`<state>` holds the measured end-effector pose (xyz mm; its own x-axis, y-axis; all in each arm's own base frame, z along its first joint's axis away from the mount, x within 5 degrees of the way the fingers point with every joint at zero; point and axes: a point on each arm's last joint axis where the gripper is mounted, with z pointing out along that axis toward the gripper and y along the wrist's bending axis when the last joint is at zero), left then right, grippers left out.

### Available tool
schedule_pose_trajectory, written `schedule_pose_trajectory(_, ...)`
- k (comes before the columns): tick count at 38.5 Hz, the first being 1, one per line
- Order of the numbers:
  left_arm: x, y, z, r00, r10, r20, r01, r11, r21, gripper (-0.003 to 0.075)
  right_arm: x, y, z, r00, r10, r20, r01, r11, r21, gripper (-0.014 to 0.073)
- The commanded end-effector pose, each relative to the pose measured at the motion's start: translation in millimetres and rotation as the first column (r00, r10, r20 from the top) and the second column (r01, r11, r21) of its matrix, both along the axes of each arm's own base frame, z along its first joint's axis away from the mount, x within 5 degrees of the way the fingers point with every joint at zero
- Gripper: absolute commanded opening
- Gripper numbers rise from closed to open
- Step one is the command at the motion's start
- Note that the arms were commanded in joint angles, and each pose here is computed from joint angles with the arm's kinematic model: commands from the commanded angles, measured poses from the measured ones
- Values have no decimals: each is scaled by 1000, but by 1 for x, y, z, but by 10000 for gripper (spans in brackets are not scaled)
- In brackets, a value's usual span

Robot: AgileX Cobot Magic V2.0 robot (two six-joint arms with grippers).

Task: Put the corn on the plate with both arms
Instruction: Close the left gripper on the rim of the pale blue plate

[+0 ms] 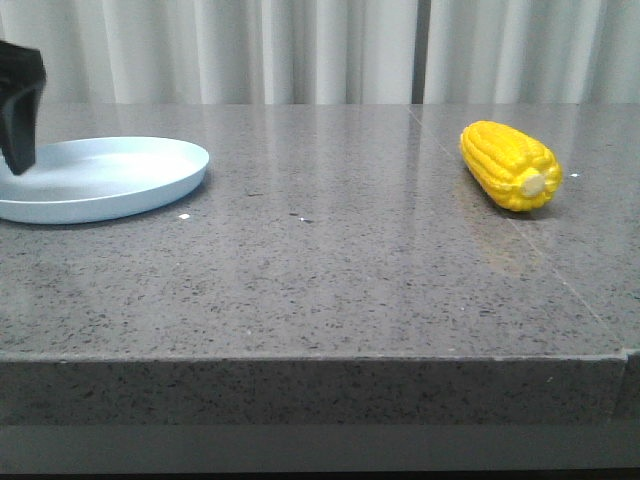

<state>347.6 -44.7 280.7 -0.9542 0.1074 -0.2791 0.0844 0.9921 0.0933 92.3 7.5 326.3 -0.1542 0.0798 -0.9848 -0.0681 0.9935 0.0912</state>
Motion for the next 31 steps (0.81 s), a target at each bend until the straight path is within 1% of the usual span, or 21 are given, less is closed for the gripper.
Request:
schedule_pose_trajectory(1,7,-3,12,999,0,47,0,1000,-13,669,1,-1,19,993,-12,116,13,1000,-4,648)
schedule_pose_trajectory(6,11,-5,5,999,3,33,-2,1000,-27,669,1,-1,19,993,-12,116,13,1000,-4,648)
schedule_pose_trajectory(19,11,-5,3,1000,3,25,-2,1000,-25,661,1,-1,19,993,-12,116,13,1000,-4,648)
schedule_pose_trajectory(21,11,-5,3,1000,3,23,-3,1000,-25,631,1,-1,19,993,-12,116,13,1000,-4,648)
schedule_pose_trajectory(24,11,-5,3,1000,4,19,-3,1000,-24,554,1,-1,19,993,-12,116,13,1000,-4,648)
schedule_pose_trajectory(28,11,-5,3,1000,4,15,-4,1000,-24,383,1,-1,19,993,-12,116,13,1000,-4,648)
schedule_pose_trajectory(31,11,-5,3,1000,4,15,-4,1000,-24,269,1,-1,19,993,-12,116,13,1000,-4,648)
